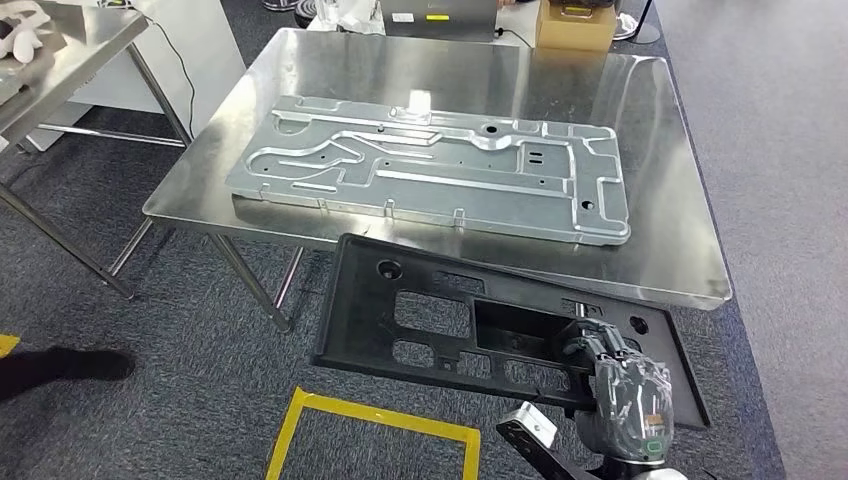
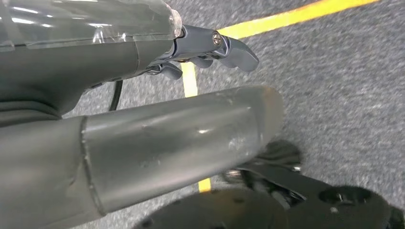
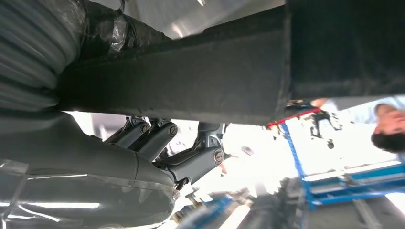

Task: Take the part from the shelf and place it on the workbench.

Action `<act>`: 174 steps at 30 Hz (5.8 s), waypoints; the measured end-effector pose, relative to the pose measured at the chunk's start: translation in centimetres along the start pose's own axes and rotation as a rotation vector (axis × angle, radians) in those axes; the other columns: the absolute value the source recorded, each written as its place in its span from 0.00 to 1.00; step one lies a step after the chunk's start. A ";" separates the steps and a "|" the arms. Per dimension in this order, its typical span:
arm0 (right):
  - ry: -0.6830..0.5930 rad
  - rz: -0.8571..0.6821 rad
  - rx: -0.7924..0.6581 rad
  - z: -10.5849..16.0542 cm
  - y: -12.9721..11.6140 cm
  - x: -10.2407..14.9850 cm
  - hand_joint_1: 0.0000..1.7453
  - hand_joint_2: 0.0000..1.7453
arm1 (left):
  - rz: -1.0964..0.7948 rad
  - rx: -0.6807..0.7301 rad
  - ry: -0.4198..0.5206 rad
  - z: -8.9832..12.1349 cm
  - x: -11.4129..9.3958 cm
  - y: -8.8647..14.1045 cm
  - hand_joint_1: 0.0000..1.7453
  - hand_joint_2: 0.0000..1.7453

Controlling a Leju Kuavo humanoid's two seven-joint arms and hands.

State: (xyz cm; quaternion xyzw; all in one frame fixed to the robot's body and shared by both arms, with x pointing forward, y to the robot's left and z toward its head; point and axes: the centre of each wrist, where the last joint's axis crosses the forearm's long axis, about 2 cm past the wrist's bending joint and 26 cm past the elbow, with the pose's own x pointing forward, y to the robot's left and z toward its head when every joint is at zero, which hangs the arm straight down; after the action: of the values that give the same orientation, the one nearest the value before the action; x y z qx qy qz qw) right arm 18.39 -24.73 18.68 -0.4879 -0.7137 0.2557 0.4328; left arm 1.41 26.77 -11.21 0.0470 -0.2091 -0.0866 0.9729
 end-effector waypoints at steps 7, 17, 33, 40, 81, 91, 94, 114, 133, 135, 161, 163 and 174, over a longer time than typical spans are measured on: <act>-0.095 0.078 0.019 -3.0 1.4 0.8 1.00 1.00 | -0.022 0.007 0.004 -0.1 0.0 0.4 0.00 0.00; -0.223 0.170 0.068 -6.1 2.9 2.0 1.00 1.00 | -0.034 -0.005 0.009 0.0 -0.1 0.3 0.00 0.00; -0.233 0.199 0.050 -7.4 3.1 2.2 1.00 1.00 | -0.035 -0.001 0.013 -0.1 0.1 0.4 0.00 0.00; -0.237 0.201 0.038 -7.6 2.9 2.2 1.00 1.00 | -0.035 0.001 -0.003 -0.4 0.9 0.4 0.00 0.00; 0.029 0.115 0.153 -0.9 1.8 -1.8 0.00 1.00 | 0.100 -0.028 -0.071 -0.6 0.9 1.3 0.00 0.00; 0.092 0.089 0.200 1.7 1.2 -3.1 0.00 1.00 | 0.086 -0.017 -0.045 -0.5 0.6 1.3 0.00 0.00; 0.108 0.092 0.202 2.1 0.6 -3.7 0.00 1.00 | 0.082 -0.016 -0.051 -0.5 0.9 0.7 0.00 0.00; 0.115 0.104 0.209 2.3 0.3 -4.1 0.00 1.00 | 0.098 -0.041 -0.050 -0.4 1.0 -0.3 0.00 0.00; 0.134 0.091 0.221 3.6 0.4 -4.0 0.00 1.00 | 0.099 -0.037 -0.045 -0.4 1.0 0.1 0.00 0.00; 0.136 0.090 0.223 3.8 0.4 -4.0 0.00 1.00 | 0.100 -0.037 -0.044 -0.4 0.9 0.1 0.00 0.00; -0.077 -0.417 0.174 6.0 -1.6 4.7 0.00 0.00 | 0.146 -0.022 -0.051 -0.4 1.0 0.0 0.00 0.00; -0.071 -0.432 0.174 6.3 -1.8 5.3 0.00 0.00 | 0.149 -0.021 -0.054 -0.4 1.0 0.0 0.00 0.00; -0.022 -0.382 0.143 7.0 -2.5 5.5 0.00 0.00 | 0.160 -0.022 -0.043 -0.3 0.9 -0.6 0.00 0.00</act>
State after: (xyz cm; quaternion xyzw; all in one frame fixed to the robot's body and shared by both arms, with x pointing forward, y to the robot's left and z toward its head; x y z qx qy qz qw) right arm 10.32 -20.25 19.20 -0.3089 -0.7779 0.2242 0.4992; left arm 2.26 26.02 -11.17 0.0176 -0.2321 -0.0116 0.9725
